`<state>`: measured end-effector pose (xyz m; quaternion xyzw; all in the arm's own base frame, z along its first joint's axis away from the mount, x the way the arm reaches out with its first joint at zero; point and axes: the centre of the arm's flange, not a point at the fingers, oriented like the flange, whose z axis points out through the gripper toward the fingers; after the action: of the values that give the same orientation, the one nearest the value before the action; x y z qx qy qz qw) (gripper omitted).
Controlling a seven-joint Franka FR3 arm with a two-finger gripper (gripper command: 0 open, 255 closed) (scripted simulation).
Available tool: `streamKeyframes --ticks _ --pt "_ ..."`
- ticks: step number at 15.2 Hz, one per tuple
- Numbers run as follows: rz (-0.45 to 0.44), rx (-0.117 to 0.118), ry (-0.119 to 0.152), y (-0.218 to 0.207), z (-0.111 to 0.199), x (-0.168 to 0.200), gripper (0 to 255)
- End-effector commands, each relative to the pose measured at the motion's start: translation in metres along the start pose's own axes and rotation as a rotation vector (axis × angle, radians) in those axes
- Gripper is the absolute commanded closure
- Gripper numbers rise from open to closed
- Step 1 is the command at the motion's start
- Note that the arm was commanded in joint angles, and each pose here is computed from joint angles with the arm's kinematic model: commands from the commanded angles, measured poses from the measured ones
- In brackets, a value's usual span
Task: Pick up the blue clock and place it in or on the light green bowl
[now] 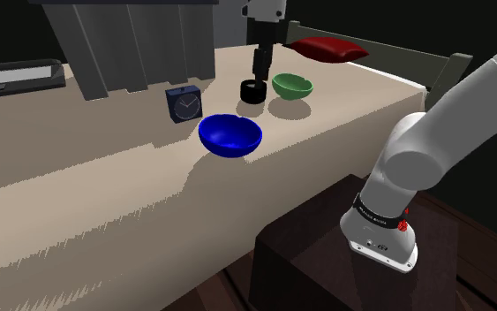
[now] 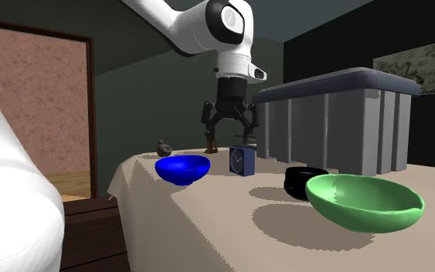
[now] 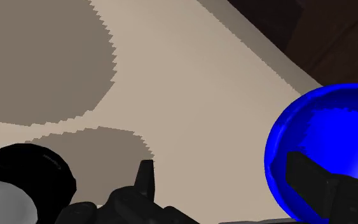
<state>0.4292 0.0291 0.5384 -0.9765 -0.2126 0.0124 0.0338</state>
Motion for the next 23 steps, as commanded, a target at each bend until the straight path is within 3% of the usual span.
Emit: streamKeyframes --ticks 1,9,18,23 --pt "-0.073 -0.008 0.000 0.007 0.002 0.026 0" --pt "-0.352 -0.039 0.000 0.008 0.016 0.129 0" --pt "-0.664 -0.073 -0.001 -0.024 0.032 0.240 0" --pt "-0.664 -0.073 -0.001 -0.022 0.058 0.241 0"
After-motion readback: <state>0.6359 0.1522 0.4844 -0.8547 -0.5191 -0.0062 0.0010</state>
